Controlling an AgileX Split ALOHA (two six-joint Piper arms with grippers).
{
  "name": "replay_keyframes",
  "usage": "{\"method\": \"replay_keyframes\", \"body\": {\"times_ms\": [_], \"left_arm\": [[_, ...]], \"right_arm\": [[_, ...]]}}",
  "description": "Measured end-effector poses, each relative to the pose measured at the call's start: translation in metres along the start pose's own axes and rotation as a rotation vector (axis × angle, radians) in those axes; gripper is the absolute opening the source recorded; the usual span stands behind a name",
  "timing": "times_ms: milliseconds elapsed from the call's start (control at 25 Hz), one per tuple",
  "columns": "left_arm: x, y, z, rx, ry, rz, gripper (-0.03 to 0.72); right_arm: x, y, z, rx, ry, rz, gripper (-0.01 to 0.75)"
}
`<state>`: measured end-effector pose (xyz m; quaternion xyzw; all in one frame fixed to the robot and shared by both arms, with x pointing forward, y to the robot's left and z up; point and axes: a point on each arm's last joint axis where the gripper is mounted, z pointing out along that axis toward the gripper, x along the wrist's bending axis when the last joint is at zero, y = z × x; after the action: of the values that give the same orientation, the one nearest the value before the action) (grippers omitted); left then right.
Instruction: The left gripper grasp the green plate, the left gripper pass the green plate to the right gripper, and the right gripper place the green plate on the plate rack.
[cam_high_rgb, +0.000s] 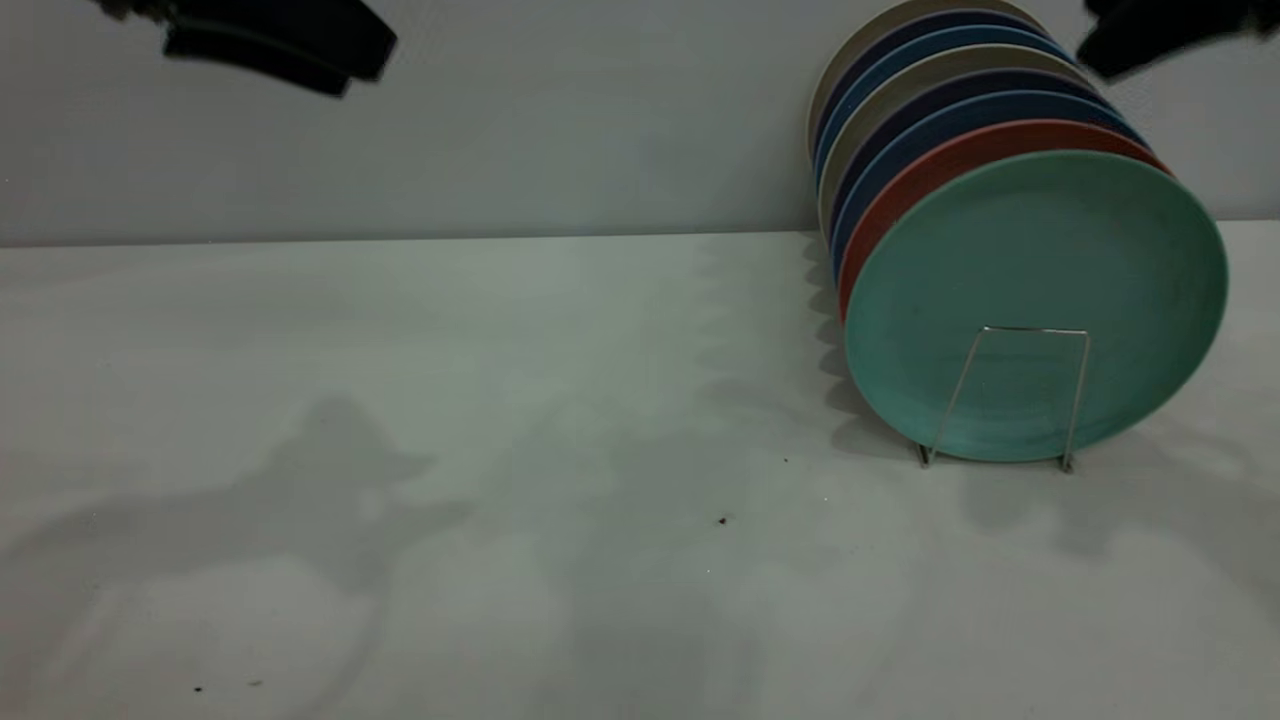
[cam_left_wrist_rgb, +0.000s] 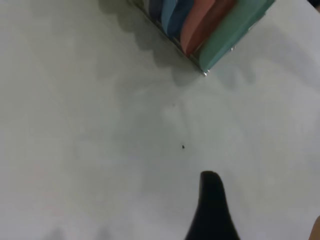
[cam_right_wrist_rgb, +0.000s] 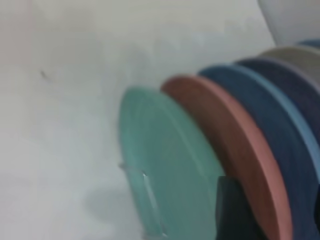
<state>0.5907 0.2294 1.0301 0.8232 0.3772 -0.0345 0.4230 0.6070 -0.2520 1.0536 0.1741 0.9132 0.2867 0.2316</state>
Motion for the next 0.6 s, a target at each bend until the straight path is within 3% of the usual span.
{"method": "replay_keyframes", "body": {"times_ms": [160,360,600], "left_arm": [[-0.021,0.009,-0.036,-0.030,0.073,-0.035,0.576],[-0.066,0.009,-0.098,-0.028,0.217,-0.088,0.576],[-0.128,-0.014,-0.151,0.043,0.369,-0.190,0.576]], "right_arm": [[0.018,0.022,-0.044,-0.041,0.070,0.307,0.400],[0.055,0.036,-0.110,0.053,0.149,0.545,0.401],[0.092,0.041,-0.177,0.050,0.006,0.705,0.376]]}}
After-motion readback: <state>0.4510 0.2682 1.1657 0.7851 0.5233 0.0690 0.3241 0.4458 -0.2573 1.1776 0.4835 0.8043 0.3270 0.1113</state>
